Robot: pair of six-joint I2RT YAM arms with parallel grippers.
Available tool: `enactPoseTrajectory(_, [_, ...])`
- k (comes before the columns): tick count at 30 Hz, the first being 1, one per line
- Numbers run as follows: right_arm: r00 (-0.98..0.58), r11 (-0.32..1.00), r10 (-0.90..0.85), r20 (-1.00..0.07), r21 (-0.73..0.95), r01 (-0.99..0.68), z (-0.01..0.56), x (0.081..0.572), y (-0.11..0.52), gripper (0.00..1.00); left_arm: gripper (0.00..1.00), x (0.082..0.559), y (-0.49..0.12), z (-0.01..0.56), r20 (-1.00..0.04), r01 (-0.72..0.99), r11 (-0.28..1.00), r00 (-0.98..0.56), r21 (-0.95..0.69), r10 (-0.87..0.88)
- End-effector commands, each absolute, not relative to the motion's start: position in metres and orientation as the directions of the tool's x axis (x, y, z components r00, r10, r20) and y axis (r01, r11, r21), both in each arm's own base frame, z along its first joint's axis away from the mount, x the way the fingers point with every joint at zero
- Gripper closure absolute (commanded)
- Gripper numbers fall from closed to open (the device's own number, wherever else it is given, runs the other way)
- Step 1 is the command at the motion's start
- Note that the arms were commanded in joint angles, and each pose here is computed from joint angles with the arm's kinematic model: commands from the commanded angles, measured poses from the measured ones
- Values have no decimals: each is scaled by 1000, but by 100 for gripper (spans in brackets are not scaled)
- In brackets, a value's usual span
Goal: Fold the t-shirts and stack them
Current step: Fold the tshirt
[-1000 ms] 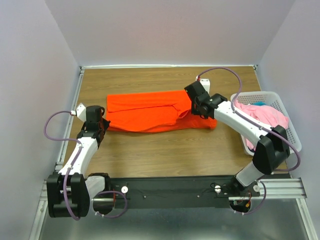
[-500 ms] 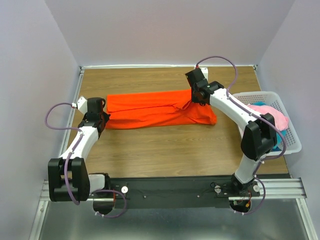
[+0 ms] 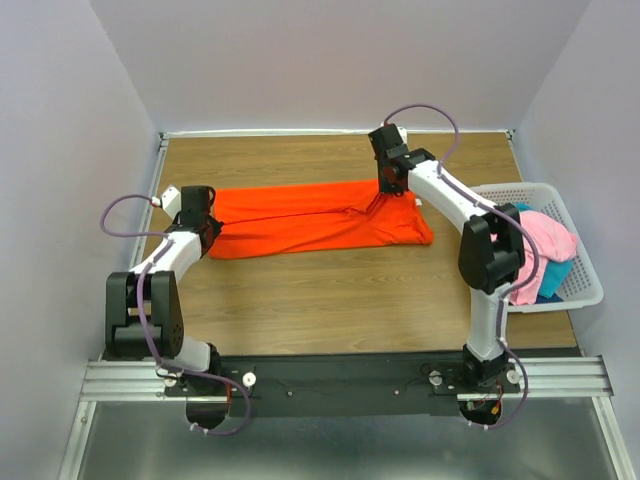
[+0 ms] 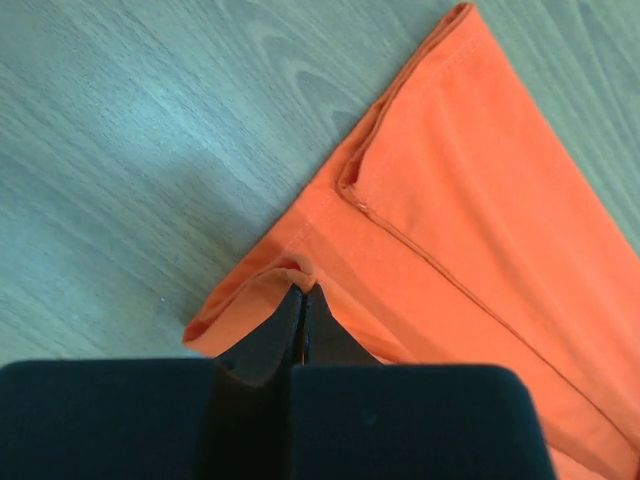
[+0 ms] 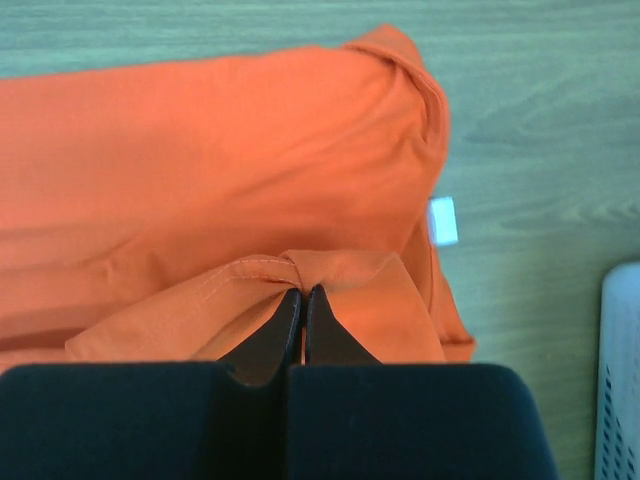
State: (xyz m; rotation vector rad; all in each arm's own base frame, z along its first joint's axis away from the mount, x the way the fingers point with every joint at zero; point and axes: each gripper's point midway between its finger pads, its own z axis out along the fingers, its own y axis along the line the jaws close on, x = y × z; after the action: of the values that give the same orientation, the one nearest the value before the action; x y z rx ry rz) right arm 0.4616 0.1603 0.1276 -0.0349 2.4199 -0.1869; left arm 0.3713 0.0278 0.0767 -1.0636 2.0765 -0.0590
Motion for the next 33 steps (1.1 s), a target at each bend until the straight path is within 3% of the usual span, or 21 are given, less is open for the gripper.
enactPoseTrajectory(1, [-763,988,-120,-635,-155,-26,111,488,165,99,100,390,43,79,-660,-682,644,-309,-348,-684])
enactPoseTrajectory(2, [-765,988,-115,-634,-149,-25,108,493,164,99,92,392,47,72,-659,-695,638,-315,-330,-684])
enactPoseTrajectory(4, [-778,987,-123,-616,-160,-29,92,502,163,93,63,401,51,75,-664,-697,638,-310,-328,-681])
enactPoseTrajectory(5, [-769,987,-121,-628,-156,-28,95,510,163,82,33,405,51,71,-659,-698,643,-326,-316,-678])
enactPoseTrajectory(6, [-766,988,-116,-632,-153,-23,95,515,162,82,8,403,51,67,-654,-704,642,-336,-304,-678])
enactPoseTrajectory(7, [-764,988,-115,-635,-151,-23,95,519,163,79,2,404,52,67,-654,-706,641,-337,-300,-677])
enactPoseTrajectory(9, [-753,990,-108,-650,-139,-23,100,529,163,53,2,410,52,75,-662,-698,647,-332,-307,-672])
enactPoseTrajectory(11, [-734,993,-89,-673,-120,-11,114,531,164,19,2,414,49,89,-670,-676,658,-322,-332,-669])
enactPoseTrajectory(13, [-736,996,-70,-673,-94,-9,119,524,165,0,2,414,46,97,-670,-660,662,-315,-354,-672])
enactPoseTrajectory(15, [-730,999,-34,-682,-27,-22,135,513,172,0,2,414,40,109,-669,-626,677,-314,-388,-674])
enactPoseTrajectory(22, [-813,935,-63,-579,250,-250,97,444,218,0,2,409,11,123,-669,-502,738,-358,-450,-651])
enactPoseTrajectory(28, [-842,979,48,-537,191,-66,65,431,190,0,2,424,-11,136,-687,-387,777,-372,-497,-624])
enactPoseTrajectory(33, [-870,985,120,-478,169,43,35,421,176,0,2,460,-51,119,-682,-292,831,-476,-474,-556])
